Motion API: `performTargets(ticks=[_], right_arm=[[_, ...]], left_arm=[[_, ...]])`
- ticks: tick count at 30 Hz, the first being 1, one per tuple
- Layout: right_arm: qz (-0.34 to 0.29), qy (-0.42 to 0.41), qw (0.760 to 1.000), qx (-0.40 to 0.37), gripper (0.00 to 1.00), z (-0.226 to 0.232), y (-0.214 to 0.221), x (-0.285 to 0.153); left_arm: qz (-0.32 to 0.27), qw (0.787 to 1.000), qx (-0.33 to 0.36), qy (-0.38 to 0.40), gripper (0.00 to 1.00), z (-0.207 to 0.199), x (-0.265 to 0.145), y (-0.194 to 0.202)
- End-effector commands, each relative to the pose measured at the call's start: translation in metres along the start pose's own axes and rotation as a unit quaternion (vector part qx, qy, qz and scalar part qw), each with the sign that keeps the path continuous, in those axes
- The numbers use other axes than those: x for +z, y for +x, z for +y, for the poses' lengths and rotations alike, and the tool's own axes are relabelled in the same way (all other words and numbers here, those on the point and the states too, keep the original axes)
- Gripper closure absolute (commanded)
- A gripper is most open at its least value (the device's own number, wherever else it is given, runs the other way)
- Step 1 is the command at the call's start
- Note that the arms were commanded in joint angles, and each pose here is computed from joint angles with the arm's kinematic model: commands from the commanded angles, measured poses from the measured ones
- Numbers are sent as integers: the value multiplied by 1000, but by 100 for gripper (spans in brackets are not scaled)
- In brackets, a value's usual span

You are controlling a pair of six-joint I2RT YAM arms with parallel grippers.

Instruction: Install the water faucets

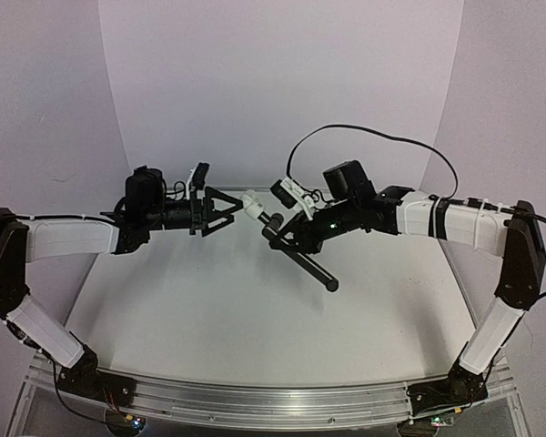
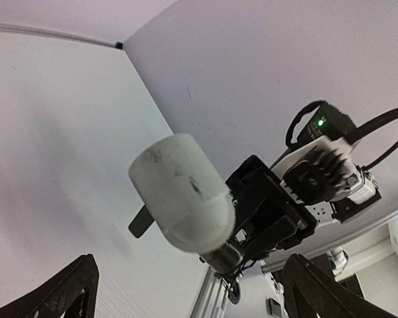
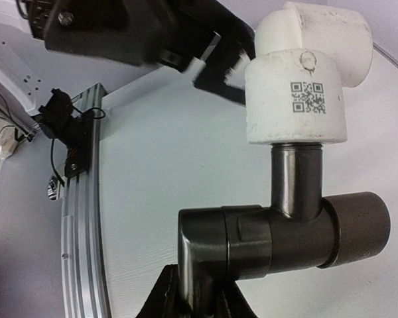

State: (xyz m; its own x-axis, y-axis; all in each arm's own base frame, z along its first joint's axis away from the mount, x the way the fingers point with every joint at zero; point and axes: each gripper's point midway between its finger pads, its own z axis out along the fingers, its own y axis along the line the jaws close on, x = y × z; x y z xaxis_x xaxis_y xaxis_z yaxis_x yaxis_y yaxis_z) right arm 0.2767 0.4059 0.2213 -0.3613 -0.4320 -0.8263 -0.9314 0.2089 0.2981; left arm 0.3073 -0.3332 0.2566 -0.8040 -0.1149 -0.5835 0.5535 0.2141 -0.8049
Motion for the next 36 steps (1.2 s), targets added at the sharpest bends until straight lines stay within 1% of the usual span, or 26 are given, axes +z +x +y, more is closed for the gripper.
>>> performTargets(ticks=[1,3,5,8,11,14,16,19,23,25,27,32,36], right_arm=[[-39,94,995,-21,100,-22,-18,-23],[-25,150,988,-9,100,-43,-7,-25],[-11,209,978,2,100,-65,4,-30],[17,296,955,7,100,-100,21,-41],[52,366,929,16,100,-139,42,-56],[72,407,909,52,100,-180,67,-74],[89,460,880,76,100,-216,84,-94],[89,486,860,128,100,-259,105,-113],[107,535,825,148,100,-300,125,-130],[112,545,818,150,99,-312,129,-130],[114,546,815,154,94,-320,134,-128],[127,546,813,158,92,-332,147,-117],[124,542,815,161,70,-333,147,-114]], left_arm=[[-113,989,37,-83,0,9,-58,-47],[-137,984,39,-109,0,13,-76,-55],[-145,978,51,-138,0,14,-84,-59],[-144,976,64,-152,0,14,-87,-61],[-142,976,58,-153,0,16,-86,-60],[-137,979,51,-144,0,17,-84,-57],[-136,980,49,-138,0,14,-84,-56],[-139,980,47,-134,0,11,-85,-55],[-137,980,52,-135,0,6,-89,-53],[-134,979,56,-140,0,3,-91,-52],[-136,978,61,-144,0,1,-94,-52],[-140,976,70,-153,0,-4,-99,-54],[-141,972,84,-166,0,-8,-103,-57]])
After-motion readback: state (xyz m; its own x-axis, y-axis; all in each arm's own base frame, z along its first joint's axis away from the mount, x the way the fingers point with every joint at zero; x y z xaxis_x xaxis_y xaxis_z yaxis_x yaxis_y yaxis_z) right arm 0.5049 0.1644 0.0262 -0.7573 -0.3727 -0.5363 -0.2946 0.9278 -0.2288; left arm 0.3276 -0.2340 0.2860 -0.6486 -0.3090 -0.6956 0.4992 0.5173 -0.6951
